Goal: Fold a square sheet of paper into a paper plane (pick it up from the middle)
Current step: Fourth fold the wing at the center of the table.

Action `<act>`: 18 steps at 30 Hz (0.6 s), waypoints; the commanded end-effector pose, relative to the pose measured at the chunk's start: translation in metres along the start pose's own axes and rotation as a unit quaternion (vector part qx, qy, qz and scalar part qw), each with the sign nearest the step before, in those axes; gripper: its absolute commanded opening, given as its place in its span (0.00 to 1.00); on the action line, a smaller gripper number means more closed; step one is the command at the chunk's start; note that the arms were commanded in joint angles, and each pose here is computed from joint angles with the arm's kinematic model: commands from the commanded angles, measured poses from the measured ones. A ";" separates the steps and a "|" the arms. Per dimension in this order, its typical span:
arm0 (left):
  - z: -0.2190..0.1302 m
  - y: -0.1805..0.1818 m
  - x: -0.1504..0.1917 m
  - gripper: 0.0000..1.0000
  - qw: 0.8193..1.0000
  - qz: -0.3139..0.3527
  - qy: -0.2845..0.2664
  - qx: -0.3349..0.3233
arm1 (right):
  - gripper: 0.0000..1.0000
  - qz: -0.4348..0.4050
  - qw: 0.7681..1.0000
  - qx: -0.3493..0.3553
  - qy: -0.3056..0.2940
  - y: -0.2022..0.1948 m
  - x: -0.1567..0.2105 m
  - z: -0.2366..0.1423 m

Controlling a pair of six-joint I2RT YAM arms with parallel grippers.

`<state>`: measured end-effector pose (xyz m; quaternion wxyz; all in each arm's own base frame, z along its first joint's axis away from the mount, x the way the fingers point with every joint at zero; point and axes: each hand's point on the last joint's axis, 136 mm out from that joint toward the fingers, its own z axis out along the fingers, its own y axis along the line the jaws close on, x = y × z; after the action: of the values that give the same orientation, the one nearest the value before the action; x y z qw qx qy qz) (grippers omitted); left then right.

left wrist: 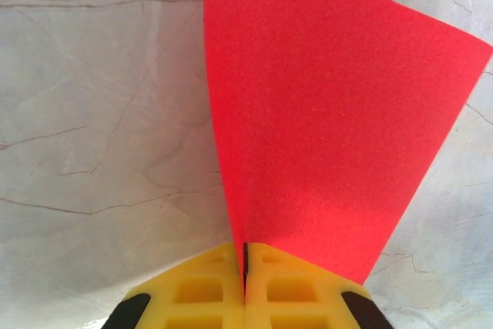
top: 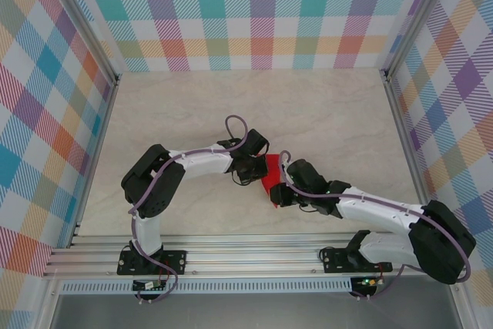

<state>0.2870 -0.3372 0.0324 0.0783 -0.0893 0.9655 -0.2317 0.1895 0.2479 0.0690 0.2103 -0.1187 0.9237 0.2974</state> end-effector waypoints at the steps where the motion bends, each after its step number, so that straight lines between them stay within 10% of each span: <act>1: -0.009 -0.003 -0.001 0.00 1.000 -0.005 -0.010 0.005 | 0.16 0.046 0.999 -0.023 0.016 0.003 0.000 0.008; 18: -0.012 -0.003 0.000 0.00 1.000 -0.004 -0.010 0.004 | 0.08 0.090 0.990 0.046 0.100 -0.042 0.027 0.032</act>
<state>0.2868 -0.3373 0.0325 0.0779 -0.0902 0.9654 -0.2320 0.1875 0.2347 0.0168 0.1024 -0.0519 0.9533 0.2793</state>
